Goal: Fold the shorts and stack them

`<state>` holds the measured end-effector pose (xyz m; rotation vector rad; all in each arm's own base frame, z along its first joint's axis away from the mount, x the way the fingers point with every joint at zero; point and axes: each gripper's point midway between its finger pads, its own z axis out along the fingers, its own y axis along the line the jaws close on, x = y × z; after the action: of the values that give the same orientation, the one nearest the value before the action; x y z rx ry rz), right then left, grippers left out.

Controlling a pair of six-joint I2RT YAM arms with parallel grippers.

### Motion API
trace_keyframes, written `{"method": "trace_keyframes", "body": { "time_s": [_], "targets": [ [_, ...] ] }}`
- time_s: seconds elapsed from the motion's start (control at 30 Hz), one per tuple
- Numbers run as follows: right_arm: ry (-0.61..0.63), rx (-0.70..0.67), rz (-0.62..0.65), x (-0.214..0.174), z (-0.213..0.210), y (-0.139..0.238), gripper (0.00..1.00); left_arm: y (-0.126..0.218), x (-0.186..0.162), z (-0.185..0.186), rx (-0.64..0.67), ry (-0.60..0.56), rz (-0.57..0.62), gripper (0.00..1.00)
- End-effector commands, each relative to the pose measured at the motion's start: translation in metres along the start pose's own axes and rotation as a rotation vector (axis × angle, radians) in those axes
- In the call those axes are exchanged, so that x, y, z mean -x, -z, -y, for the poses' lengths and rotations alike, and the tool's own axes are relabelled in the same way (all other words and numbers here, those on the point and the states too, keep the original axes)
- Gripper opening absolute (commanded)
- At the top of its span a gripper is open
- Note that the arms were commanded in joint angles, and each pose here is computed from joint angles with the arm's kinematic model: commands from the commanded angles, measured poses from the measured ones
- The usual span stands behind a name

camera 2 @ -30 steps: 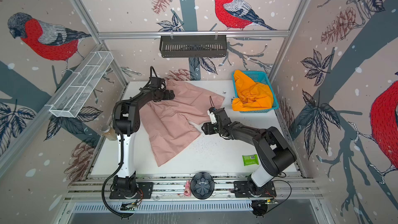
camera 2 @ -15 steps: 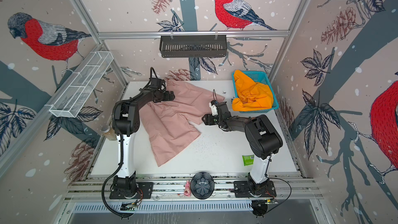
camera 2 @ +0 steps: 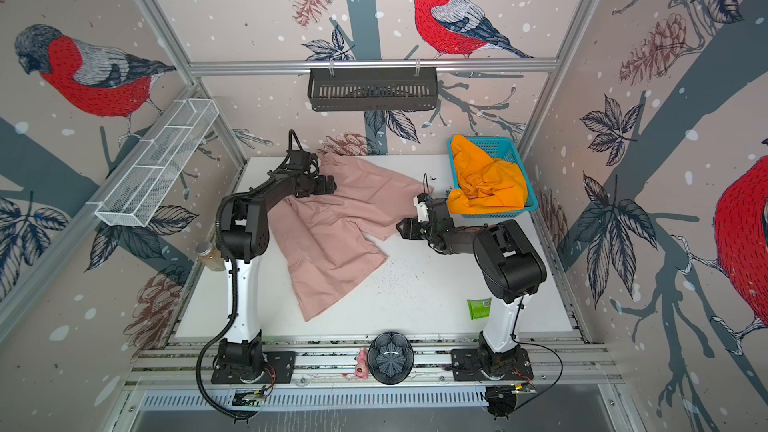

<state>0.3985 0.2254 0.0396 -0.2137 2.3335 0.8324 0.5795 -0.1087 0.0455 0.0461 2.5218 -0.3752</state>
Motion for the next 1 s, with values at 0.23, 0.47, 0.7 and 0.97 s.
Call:
{"method": "trace_keyframes", "body": {
  "time_s": [0.23, 0.47, 0.7, 0.97],
  "targets": [
    [-0.016, 0.165, 0.057, 0.022, -0.026, -0.012, 0.13, 0.005, 0.002, -0.001, 0.005, -0.011, -0.003, 0.97],
    [0.035, -0.007, -0.046, 0.022, -0.029, 0.016, 0.01, 0.003, 0.005, -0.005, 0.018, -0.007, -0.010, 0.97],
    [0.023, -0.143, -0.297, -0.010, -0.032, 0.047, 0.14, -0.002, 0.003, -0.011, 0.045, -0.013, -0.045, 0.97],
    [0.106, -0.020, -0.284, 0.006, -0.063, 0.033, 0.57, 0.003, 0.007, -0.005, 0.018, -0.017, -0.041, 0.97]
  ]
}}
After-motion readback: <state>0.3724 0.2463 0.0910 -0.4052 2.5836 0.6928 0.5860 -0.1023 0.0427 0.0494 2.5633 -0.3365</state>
